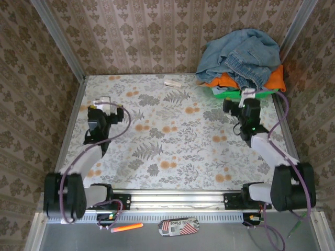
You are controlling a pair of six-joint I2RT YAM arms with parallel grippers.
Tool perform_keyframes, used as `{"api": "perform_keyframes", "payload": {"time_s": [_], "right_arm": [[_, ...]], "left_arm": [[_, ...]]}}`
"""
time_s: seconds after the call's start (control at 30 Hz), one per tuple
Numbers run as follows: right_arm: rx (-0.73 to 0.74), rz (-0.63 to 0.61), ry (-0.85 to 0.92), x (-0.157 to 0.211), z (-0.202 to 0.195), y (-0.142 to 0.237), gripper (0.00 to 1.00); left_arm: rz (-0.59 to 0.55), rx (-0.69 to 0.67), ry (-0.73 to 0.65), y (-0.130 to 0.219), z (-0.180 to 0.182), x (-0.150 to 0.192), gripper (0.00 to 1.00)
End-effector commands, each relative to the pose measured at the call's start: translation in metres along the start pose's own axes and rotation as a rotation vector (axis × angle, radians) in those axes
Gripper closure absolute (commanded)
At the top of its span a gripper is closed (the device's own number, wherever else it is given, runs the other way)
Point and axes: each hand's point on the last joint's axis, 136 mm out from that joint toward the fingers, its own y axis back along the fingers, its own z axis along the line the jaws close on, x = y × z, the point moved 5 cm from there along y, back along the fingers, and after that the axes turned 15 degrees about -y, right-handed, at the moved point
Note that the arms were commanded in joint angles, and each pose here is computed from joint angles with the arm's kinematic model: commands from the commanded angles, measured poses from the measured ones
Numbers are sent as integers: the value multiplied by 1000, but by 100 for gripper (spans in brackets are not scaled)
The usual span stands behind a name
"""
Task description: Fold and stack the trousers
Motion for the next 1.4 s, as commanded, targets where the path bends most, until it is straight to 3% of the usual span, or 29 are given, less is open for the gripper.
{"api": "perform_keyframes", "payload": {"time_s": [0.0, 0.07, 0.17, 0.27, 0.33, 0.4, 0.57, 0.7, 0.77, 0.9, 1.07, 1.37], "right_arm": [[72, 71, -120, -28, 4, 32, 0], [95, 33, -256, -44, 2, 44, 0], [129, 12, -379, -54, -8, 49, 0], [139, 143, -324, -49, -3, 41, 0], [156, 199, -307, -38, -5, 34, 0], [145, 200, -311, -33, -7, 30, 0], [22, 143, -297, -40, 3, 16, 2], [78, 244, -215, -49, 10, -15, 28], [106, 277, -186, -47, 11, -35, 31], [126, 249, -176, -55, 15, -65, 31], [152, 234, -116, -65, 30, -103, 20], [219, 227, -71, -66, 41, -162, 14]], "left_arm": [[148, -68, 245, 29, 19, -12, 0], [191, -49, 400, 46, 25, -24, 0], [137, 61, 499, 67, 23, -37, 0], [93, -51, 758, 82, 38, -5, 0], [16, -28, 873, 84, 45, 14, 0], [16, -28, 933, 85, 49, 28, 1], [123, 38, 918, 78, 39, 36, 4], [178, 124, 927, 69, 28, 37, 13], [210, 161, 928, 64, 20, 38, 16], [265, 207, 899, 57, 0, 40, 18], [299, 281, 823, 46, -24, 29, 18], [345, 370, 783, 32, -49, 28, 19]]}}
